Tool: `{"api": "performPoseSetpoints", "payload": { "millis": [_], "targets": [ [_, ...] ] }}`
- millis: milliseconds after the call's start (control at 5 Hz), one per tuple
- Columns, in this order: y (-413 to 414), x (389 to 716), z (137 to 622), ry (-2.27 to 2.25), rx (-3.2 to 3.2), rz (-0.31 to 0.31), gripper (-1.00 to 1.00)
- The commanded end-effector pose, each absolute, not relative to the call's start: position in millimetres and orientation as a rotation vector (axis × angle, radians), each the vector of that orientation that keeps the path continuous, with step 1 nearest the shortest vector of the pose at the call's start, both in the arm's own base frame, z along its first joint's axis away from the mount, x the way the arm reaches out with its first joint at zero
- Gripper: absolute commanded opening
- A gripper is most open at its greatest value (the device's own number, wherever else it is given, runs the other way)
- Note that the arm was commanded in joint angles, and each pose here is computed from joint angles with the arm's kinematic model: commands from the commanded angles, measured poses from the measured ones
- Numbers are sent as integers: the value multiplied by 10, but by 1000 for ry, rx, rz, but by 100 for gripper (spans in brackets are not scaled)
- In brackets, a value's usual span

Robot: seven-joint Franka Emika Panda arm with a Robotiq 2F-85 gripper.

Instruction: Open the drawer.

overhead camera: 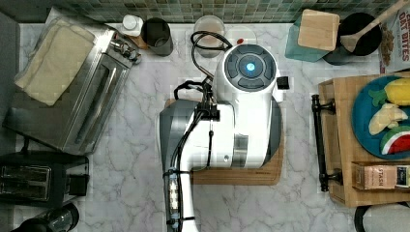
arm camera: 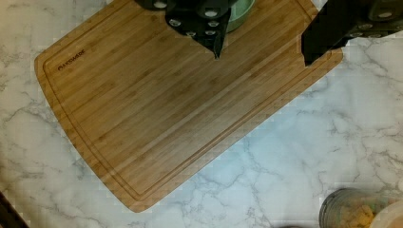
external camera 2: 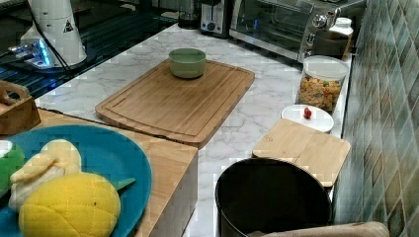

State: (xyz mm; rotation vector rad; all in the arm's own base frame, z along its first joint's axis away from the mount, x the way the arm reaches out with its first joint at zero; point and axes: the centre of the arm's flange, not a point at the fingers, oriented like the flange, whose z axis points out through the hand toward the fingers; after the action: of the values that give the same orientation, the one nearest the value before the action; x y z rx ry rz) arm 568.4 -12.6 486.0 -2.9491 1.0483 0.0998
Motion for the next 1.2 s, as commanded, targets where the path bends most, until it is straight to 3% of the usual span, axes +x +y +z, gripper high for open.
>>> {"api": "performPoseSetpoints", "payload": {
  "millis": [200,400,800,1000,1200],
  "targets": [
    [-261,5598,4799,908,-2974,114,100],
    [-431,5487,4695,711,-3067,58,100],
    [-859,5386,4565,375,-3244,82,100],
    [-1114,5259,4392,304,-3279,-40,100],
    [-1429,5226,4260,188,-3300,-4,100]
  ]
}}
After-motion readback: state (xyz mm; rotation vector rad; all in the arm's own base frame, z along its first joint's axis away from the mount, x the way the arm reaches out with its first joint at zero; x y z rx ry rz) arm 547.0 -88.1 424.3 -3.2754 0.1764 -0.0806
